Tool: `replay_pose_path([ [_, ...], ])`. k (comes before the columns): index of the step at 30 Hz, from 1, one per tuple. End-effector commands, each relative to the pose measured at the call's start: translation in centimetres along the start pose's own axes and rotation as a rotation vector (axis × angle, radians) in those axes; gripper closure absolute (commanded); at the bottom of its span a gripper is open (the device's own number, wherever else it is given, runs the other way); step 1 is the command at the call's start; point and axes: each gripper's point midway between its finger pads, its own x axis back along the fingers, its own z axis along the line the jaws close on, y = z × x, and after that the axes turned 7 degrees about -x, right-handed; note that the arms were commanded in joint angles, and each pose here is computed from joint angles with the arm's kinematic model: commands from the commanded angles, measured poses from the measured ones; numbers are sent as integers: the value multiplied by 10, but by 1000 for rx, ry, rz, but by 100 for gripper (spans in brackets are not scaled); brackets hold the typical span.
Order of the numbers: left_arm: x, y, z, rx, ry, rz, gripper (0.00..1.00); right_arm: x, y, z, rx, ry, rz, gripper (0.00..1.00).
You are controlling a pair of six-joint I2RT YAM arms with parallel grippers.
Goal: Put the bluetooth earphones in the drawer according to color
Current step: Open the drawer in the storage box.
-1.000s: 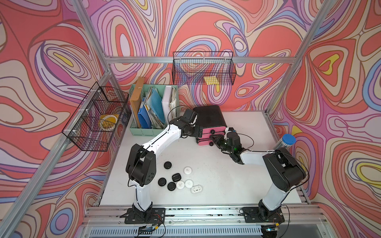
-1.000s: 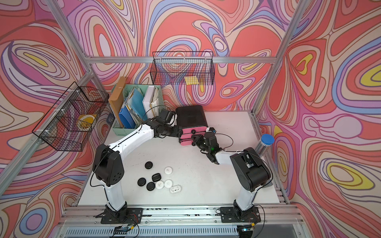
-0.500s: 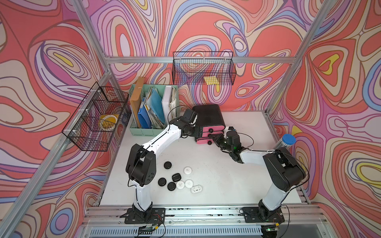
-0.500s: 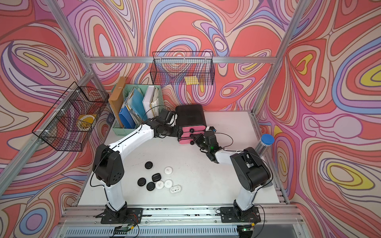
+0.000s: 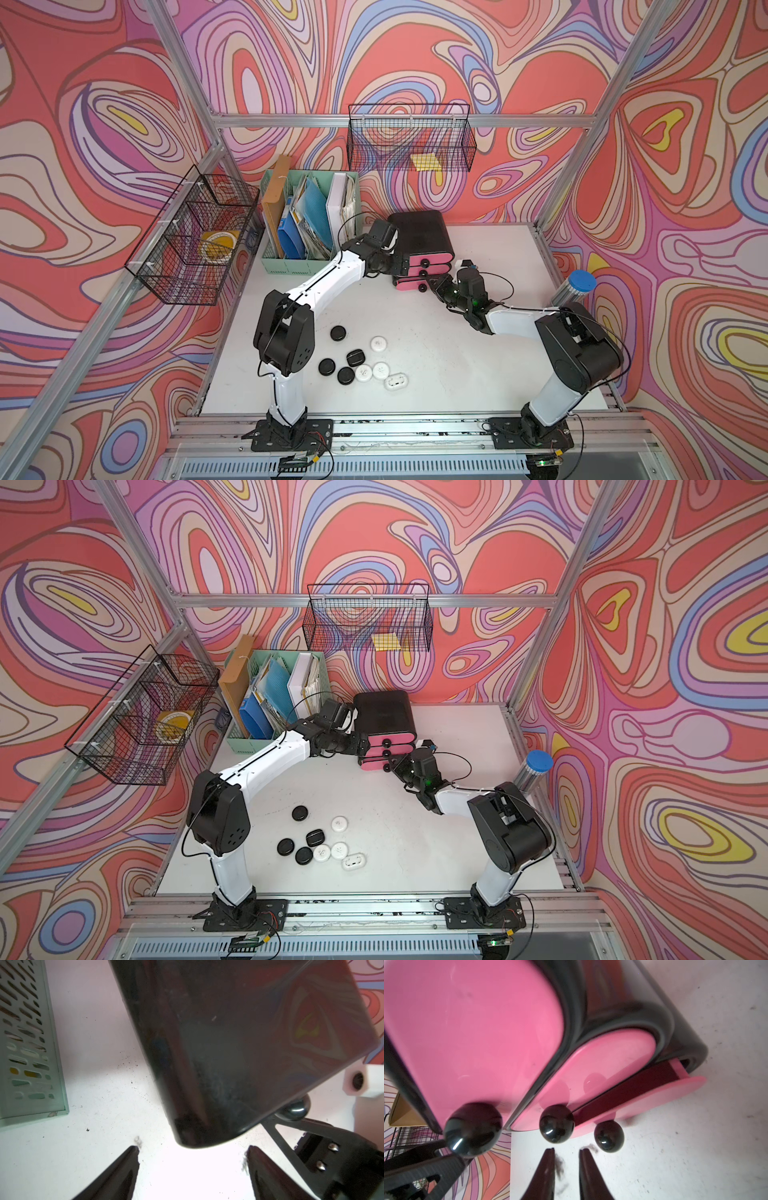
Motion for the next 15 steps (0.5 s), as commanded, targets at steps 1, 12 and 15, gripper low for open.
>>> replay_pose_path([
  [1, 45, 28, -17, 9, -80, -113, 14, 10, 6, 5, 19, -9, -10, 70],
  [12, 51, 83, -1, -71, 67, -122, 4, 42, 34, 28, 169, -71, -10, 56],
  [15, 38, 86, 9, -46, 54, -108, 3, 49, 41, 36, 193, -60, 15, 49],
])
